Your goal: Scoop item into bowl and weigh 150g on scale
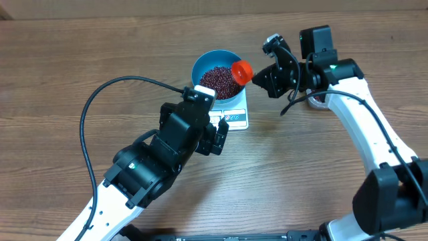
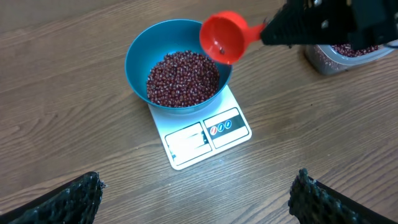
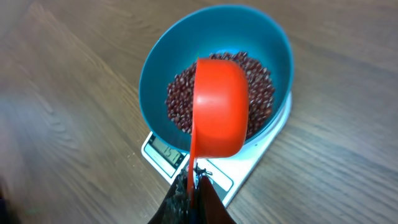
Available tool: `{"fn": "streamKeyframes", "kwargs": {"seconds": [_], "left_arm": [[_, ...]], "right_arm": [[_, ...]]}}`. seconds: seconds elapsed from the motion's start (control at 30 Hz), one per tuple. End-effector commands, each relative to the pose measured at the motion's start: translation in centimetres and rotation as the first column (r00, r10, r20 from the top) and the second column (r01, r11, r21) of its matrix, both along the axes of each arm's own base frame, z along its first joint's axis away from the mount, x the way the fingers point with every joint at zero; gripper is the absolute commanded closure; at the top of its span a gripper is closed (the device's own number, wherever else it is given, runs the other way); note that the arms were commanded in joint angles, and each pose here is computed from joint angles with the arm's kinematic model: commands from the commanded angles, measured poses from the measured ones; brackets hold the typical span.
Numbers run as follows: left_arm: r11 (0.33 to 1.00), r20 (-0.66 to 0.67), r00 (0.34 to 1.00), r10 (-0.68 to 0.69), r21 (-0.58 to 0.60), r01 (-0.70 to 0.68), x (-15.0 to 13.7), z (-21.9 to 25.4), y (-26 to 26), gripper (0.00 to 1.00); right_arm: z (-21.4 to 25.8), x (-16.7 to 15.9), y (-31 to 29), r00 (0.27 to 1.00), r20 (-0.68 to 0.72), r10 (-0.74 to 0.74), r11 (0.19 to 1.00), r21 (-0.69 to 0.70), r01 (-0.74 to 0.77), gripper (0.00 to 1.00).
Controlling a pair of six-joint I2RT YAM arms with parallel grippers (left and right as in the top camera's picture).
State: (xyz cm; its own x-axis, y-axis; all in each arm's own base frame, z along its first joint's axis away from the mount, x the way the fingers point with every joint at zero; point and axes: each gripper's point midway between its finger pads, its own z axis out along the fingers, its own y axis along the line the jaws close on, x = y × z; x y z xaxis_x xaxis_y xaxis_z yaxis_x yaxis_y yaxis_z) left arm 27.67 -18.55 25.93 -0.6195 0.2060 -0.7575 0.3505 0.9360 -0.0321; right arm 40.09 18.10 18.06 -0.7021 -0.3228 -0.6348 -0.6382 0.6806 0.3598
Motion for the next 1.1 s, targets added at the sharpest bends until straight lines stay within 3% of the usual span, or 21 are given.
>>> {"fn": "streamKeyframes", "kwargs": {"seconds": [0.0,0.3,0.5,0.7,1.07], "left_arm": [[1.000,0.003,1.000,0.020,-0.023,-0.020,0.3,0.5,0.0,0.01],[1.000,0.003,1.000,0.020,-0.023,-0.020,0.3,0.5,0.0,0.01],[1.000,0.003,1.000,0.020,-0.023,-0.020,0.3,0.5,0.0,0.01],[1.000,0.004,1.000,0.020,-0.024,-0.020,0.3,0.5,0.0,0.01],[1.000,0.003,1.000,0.020,-0.023,-0.020,0.3,0.5,0.0,0.01]], "right_arm": [[0.2,-0.1,1.4,0.998,0.012,0.059,0.998,0.022,-0.059,0.96],[-1.3,-0.8,4.2,0.989,0.033,0.142,0.990,-0.030,-0.141,0.96],[-1.3,1.8,3.6,0.985,0.144,0.095,0.989,-0.126,-0.077,0.96],[-1.0,3.7,3.9,0.972,0.222,0.080,0.991,-0.123,-0.054,0.96],[-3.5,5.3,4.4,0.972,0.222,0.079,0.991,-0.123,-0.053,0.96]]}}
